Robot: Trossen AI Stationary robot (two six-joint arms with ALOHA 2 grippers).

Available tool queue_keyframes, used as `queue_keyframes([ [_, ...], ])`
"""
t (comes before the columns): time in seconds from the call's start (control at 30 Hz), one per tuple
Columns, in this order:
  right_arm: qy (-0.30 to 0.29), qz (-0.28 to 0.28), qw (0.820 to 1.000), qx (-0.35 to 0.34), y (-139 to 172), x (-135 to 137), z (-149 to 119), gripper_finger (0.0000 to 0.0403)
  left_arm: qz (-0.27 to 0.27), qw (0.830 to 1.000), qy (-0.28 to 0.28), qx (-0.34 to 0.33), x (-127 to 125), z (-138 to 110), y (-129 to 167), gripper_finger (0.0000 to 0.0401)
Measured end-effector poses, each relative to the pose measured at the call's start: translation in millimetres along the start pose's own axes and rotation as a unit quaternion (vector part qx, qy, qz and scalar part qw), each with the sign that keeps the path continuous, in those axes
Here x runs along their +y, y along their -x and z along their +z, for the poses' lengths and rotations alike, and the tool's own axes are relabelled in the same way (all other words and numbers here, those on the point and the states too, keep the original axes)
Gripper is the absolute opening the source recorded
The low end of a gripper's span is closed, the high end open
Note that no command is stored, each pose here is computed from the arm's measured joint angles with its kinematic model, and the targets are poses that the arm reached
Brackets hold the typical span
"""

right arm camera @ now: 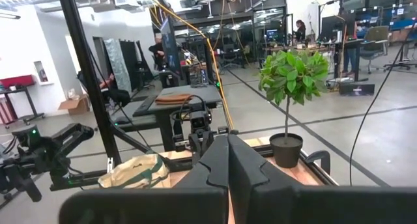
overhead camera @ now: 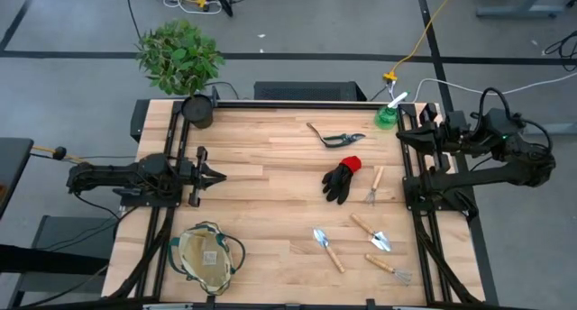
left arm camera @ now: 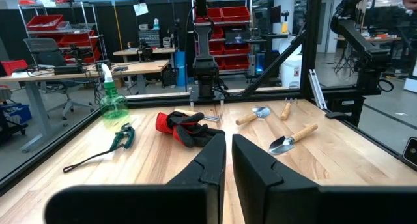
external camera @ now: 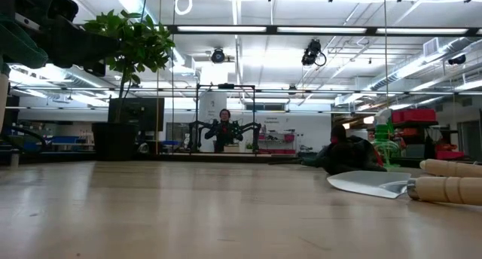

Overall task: Pick & Place Garden tools in Gardening bag
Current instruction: Put the spray bottle into the gardening bag

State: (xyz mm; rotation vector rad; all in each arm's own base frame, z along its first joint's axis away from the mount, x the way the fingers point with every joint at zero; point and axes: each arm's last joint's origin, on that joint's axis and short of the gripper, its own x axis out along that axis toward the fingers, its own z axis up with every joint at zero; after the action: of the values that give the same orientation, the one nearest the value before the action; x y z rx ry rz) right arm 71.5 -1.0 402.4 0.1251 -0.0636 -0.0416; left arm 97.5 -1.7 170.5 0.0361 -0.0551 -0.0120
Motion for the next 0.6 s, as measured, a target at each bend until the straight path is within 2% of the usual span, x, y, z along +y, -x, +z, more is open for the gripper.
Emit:
queue_keyframes([
  [0.43, 0.001, -0.002, 1.000, 0.000, 0.0, -0.1, 0.1, 0.0000, 0.000, 1.000, 0.000, 0.000, 0.0, 0.1, 0.0, 0.0032],
  [0.6, 0.009, -0.020, 1.000, -0.003, 0.0, -1.2, 0.2, 0.0000, 0.000, 1.000, 0.000, 0.000, 0.0, 0.0, 0.0, 0.0032],
])
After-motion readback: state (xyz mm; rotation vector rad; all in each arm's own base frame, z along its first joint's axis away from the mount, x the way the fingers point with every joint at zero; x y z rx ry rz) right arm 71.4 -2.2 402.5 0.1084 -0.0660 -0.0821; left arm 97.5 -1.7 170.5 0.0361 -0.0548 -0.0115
